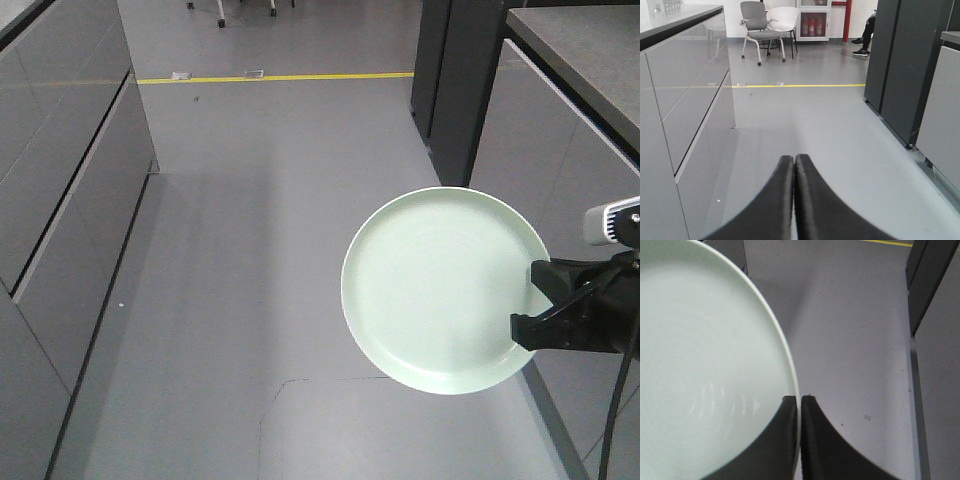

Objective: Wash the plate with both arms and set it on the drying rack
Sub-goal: 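Drive the base down the aisle holding the plate in the right gripper, then keep driving toward the far counter with the plate held upright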

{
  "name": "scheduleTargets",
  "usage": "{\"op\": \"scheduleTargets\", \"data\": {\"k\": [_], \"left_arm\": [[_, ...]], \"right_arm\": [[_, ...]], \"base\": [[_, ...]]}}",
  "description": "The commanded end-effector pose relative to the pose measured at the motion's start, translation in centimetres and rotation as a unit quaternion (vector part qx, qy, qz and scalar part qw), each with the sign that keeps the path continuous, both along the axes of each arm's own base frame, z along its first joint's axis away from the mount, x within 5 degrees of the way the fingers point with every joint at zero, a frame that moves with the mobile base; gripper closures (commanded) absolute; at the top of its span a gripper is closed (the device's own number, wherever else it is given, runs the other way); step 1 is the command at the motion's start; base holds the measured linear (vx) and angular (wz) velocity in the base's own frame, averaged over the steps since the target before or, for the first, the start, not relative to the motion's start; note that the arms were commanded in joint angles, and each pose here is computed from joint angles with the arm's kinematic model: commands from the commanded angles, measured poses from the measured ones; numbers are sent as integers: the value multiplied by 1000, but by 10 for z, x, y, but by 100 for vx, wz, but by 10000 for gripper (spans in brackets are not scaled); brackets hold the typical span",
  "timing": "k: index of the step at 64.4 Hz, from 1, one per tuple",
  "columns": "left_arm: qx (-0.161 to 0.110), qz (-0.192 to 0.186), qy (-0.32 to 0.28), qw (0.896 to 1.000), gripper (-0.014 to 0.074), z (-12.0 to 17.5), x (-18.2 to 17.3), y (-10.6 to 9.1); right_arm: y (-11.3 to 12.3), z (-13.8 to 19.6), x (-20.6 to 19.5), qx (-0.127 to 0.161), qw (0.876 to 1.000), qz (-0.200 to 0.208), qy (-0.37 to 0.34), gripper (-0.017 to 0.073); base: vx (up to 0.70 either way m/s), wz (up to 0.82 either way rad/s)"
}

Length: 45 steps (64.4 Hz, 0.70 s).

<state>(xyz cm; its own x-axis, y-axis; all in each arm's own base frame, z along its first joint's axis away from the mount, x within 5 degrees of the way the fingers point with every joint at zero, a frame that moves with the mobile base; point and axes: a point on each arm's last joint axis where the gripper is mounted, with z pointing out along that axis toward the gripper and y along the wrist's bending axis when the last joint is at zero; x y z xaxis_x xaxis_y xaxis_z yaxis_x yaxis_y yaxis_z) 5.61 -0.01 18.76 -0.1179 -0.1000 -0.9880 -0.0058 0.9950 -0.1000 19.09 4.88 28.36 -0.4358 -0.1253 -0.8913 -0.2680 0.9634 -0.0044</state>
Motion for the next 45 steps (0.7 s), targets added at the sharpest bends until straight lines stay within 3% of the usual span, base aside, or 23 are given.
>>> {"op": "scheduleTargets", "data": {"k": [1,45], "left_arm": [[-1,-6,-34,999,590,2,0,-1],[-1,-6,-34,999,590,2,0,-1]], "right_arm": [[-1,18,3,10,998,-6,-56,564],[-1,18,3,10,998,-6,-56,564]], "base": [[14,8],[13,6]]}}
